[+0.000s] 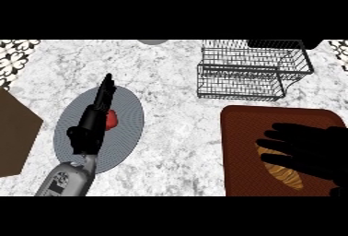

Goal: Pick the croissant from the tray and place it in the tiered basket

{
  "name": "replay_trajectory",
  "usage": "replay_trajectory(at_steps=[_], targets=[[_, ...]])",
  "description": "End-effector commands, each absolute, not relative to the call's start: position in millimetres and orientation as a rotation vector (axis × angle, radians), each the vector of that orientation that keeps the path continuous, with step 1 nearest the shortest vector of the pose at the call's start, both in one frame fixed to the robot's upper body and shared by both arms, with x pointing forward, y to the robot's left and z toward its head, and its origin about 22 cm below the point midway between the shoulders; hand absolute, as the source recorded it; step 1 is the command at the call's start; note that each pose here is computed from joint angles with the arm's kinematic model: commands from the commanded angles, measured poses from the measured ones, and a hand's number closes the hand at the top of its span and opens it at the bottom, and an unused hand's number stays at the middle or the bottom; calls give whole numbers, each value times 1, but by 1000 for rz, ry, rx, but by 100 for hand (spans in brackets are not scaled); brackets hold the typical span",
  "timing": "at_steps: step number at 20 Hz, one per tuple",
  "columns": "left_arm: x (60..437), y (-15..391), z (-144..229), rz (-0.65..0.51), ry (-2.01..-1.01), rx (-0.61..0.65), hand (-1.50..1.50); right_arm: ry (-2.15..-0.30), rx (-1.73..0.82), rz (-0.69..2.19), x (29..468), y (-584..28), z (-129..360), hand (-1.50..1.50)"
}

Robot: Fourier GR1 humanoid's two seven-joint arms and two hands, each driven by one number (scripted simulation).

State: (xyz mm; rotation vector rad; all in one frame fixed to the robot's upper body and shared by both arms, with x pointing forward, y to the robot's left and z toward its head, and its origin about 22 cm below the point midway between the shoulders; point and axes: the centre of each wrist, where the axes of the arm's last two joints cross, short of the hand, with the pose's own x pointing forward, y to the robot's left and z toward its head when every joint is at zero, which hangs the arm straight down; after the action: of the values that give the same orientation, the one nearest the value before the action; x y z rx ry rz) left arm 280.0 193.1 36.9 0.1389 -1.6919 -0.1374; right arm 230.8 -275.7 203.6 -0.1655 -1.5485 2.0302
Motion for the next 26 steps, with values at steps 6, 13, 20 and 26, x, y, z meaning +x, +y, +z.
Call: replay_trajectory(at_steps=[6,13,20,26], targets=[[281,191,34,-125,-1689,163,0,-1501,26,2203,264,-332,118,-150],[283,196,30,-115,-1656,178,0,-1507,74,2251,289,-332,71,-150],[279,219,46,-97,-1671,186,0,-1481,65,2287,288,-332,47,-150],[274,200,40,-104,-1655,159,0,-1486,65,2259,298,-328,44,-150]])
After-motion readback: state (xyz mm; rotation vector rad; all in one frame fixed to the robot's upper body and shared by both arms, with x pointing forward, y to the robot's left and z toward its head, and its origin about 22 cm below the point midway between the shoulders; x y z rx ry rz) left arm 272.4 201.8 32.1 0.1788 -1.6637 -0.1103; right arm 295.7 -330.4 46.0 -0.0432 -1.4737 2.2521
